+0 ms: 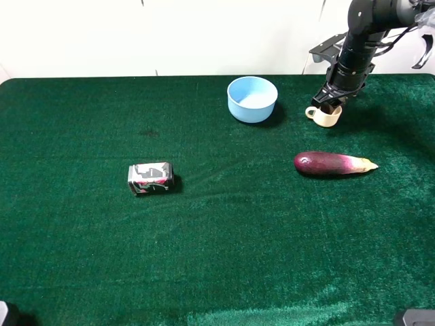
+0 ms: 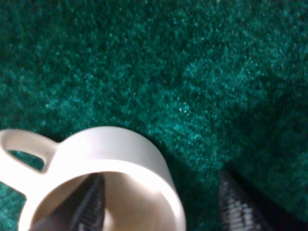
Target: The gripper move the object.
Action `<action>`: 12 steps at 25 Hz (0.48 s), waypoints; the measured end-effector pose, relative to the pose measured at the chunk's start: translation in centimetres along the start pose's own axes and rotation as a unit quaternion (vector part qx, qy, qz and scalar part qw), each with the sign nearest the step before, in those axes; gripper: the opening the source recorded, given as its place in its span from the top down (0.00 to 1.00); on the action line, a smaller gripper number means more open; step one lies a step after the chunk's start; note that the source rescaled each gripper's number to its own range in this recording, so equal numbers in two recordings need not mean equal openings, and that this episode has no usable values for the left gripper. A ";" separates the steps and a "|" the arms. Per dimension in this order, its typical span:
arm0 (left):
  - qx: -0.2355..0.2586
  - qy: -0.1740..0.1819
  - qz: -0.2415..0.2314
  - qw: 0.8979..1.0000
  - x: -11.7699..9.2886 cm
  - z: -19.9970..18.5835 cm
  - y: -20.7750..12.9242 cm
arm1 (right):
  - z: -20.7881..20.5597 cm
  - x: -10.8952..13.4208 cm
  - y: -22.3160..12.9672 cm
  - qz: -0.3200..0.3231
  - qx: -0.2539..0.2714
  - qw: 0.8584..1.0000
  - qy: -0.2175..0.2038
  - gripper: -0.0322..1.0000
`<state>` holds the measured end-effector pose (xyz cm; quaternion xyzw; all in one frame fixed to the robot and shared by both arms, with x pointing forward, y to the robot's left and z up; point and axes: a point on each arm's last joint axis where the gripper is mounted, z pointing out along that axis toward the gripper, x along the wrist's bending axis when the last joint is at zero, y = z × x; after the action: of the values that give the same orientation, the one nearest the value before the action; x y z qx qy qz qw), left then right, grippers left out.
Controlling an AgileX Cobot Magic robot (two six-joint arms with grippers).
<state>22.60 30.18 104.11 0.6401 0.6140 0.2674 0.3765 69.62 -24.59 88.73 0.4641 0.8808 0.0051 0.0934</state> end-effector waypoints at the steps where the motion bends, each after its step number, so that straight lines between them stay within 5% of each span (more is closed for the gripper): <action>1: 0.000 0.000 0.000 1.000 0.0 0.0 0.0 | 0.0 0.0 -0.1 0.000 0.003 1.000 0.001 0.35; 7: 0.000 0.000 0.000 1.000 0.0 0.0 0.0 | -0.2 0.0 -0.1 0.000 0.007 1.000 0.002 0.15; 12: 0.000 0.000 0.000 1.000 0.0 0.0 0.0 | -1.8 -0.4 0.0 -0.005 -0.005 1.000 -0.014 0.11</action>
<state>22.60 30.18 104.11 0.6401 0.6140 0.2674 0.3765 69.50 -24.79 90.52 0.4589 0.8818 0.0024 0.1084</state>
